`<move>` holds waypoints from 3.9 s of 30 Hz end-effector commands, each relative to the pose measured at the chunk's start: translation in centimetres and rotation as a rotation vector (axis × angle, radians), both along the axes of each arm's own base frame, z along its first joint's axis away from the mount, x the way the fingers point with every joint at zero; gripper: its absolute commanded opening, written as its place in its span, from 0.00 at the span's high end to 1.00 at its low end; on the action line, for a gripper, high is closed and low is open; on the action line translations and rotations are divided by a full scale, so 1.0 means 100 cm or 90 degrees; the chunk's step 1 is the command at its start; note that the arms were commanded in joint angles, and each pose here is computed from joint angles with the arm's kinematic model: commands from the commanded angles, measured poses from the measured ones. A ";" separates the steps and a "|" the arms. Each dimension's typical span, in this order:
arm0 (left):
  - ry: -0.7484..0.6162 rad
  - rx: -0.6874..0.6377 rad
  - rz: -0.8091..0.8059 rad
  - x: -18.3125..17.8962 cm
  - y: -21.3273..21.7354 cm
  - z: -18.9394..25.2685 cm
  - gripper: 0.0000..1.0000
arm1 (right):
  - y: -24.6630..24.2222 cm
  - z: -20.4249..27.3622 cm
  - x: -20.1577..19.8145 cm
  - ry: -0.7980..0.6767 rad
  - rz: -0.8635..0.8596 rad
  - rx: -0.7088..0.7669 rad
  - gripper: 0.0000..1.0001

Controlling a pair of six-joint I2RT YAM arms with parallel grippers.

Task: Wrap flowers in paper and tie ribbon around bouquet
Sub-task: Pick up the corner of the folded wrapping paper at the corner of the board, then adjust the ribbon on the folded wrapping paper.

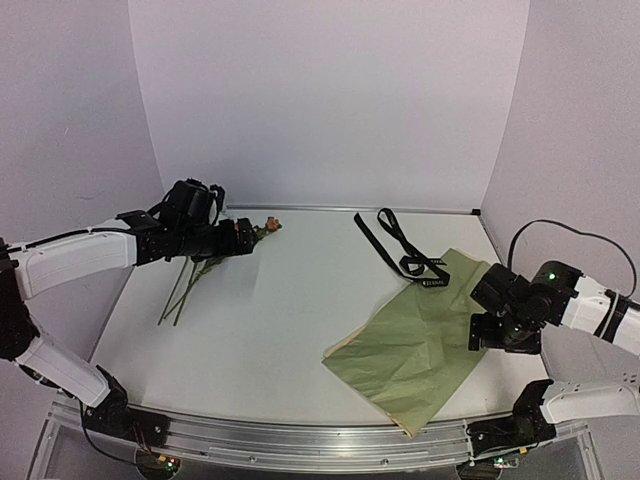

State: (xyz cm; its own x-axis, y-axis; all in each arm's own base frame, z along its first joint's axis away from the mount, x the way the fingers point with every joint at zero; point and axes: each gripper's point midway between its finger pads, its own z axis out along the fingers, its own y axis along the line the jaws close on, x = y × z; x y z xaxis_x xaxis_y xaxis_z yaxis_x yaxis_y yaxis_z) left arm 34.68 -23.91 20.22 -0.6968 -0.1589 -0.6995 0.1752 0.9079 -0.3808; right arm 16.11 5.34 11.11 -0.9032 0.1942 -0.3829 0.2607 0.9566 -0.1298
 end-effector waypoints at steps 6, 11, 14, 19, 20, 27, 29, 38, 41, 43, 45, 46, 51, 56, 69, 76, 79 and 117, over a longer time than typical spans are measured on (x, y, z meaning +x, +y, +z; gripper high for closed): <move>0.125 -0.165 -0.130 -0.027 -0.060 -0.052 0.00 | 0.006 -0.045 -0.027 0.056 -0.096 0.089 0.02; 0.180 -0.191 -0.180 -0.051 -0.089 -0.074 0.00 | 0.006 -0.068 -0.039 0.054 -0.151 0.141 0.02; 0.199 -0.199 -0.195 -0.060 -0.101 -0.083 0.00 | 0.011 -0.087 -0.039 0.034 -0.186 0.194 0.02; 0.237 -0.203 -0.216 -0.068 -0.114 -0.099 0.05 | 0.012 -0.102 -0.034 -0.001 -0.228 0.232 0.02; 0.244 -0.202 -0.220 -0.070 -0.116 -0.102 0.06 | 0.012 -0.103 -0.033 -0.005 -0.230 0.233 0.02; 0.276 -0.196 -0.239 -0.073 -0.130 -0.120 0.19 | 0.025 -0.107 -0.020 -0.015 -0.223 0.253 0.02; 0.284 -0.198 -0.241 -0.073 -0.133 -0.123 0.24 | 0.030 -0.107 -0.016 -0.019 -0.218 0.262 0.02; 0.340 -0.190 -0.275 -0.091 -0.154 -0.147 0.29 | 0.048 -0.102 -0.003 -0.010 -0.204 0.279 0.07; 0.353 -0.180 -0.284 -0.095 -0.161 -0.153 0.30 | 0.055 -0.101 0.000 -0.001 -0.201 0.293 0.10; 0.360 -0.173 -0.293 -0.098 -0.165 -0.157 0.30 | 0.060 -0.098 0.002 0.000 -0.198 0.302 0.11; 0.360 -0.168 -0.313 -0.100 -0.174 -0.158 0.30 | 0.063 -0.094 0.005 -0.002 -0.192 0.309 0.11; 0.369 -0.157 -0.317 -0.103 -0.175 -0.161 0.30 | 0.065 -0.093 0.006 -0.002 -0.189 0.311 0.11; 0.392 -0.121 -0.347 -0.112 -0.188 -0.173 0.30 | 0.073 -0.089 0.011 0.002 -0.182 0.318 0.11; 0.406 -0.084 -0.368 -0.119 -0.196 -0.183 0.30 | 0.080 -0.088 0.012 0.015 -0.180 0.330 0.11; 0.415 -0.005 -0.390 -0.134 -0.203 -0.196 0.63 | 0.085 -0.078 0.014 0.023 -0.170 0.331 0.12; 0.407 0.018 -0.382 -0.136 -0.199 -0.192 0.98 | 0.078 -0.057 0.016 0.017 -0.133 0.295 0.11; 0.396 0.027 -0.373 -0.135 -0.192 -0.184 1.00 | 0.074 -0.042 0.018 0.008 -0.107 0.270 0.10; 0.378 0.060 -0.429 -0.183 -0.122 -0.103 1.00 | 0.189 -0.045 0.325 0.044 0.391 -0.006 0.03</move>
